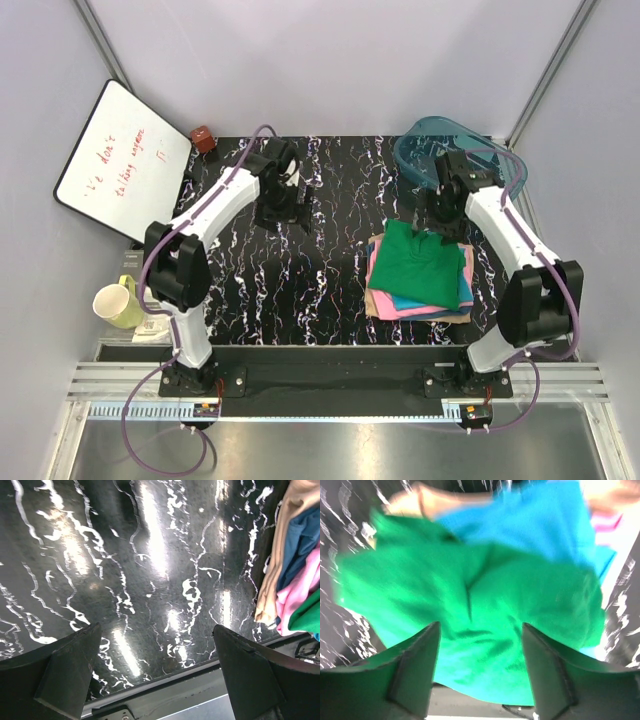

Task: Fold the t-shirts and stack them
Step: Smooth out wrinkles on the folded tshirt

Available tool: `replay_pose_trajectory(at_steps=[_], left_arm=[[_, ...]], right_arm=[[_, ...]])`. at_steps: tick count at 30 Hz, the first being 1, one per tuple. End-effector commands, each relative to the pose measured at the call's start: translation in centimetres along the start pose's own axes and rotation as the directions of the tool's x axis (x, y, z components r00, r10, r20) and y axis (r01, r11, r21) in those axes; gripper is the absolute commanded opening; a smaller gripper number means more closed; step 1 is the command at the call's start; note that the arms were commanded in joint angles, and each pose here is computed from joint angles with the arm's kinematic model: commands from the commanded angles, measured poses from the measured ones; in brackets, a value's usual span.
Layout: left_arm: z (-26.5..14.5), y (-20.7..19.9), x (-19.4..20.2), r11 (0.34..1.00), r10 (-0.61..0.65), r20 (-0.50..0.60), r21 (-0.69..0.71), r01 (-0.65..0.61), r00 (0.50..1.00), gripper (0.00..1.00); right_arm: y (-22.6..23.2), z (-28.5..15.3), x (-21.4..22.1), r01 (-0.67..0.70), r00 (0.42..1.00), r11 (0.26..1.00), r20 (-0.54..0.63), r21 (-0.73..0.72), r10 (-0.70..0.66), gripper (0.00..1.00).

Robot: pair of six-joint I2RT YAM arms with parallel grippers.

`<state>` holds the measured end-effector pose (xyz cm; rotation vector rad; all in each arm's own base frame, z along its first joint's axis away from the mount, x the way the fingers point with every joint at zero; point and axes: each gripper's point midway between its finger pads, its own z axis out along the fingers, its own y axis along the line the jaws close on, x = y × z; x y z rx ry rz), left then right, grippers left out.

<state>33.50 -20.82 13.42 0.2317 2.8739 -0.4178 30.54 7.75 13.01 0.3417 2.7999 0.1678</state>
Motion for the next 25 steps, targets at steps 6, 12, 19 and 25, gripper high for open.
replay_pose_trajectory(at_steps=[6, 12, 19, 25], left_arm=[[-4.7, 4.6, -3.6, 0.995, -0.010, 0.149, -0.100, 0.025, 0.989, 0.99], [-4.7, 7.6, -3.9, 0.988, -0.048, 0.144, -0.136, 0.068, 0.988, 0.99], [-3.4, 8.8, -4.5, 0.986, -0.065, 0.121, -0.147, 0.082, 0.991, 0.99], [-2.8, 8.4, -5.5, 0.990, -0.060, 0.126, -0.123, 0.076, 0.990, 0.99]], right_arm=[[-0.1, -0.4, -7.8, 0.071, 0.991, 0.990, 0.108, 0.120, -0.085, 0.84], [1.9, 3.1, -10.9, 0.081, 0.993, 0.992, 0.075, 0.092, -0.088, 0.85], [3.4, 5.7, -12.6, 0.083, 0.995, 0.995, 0.048, 0.053, -0.086, 0.88], [2.6, 6.1, -12.0, 0.096, 0.995, 0.992, 0.033, 0.083, -0.099, 0.90]])
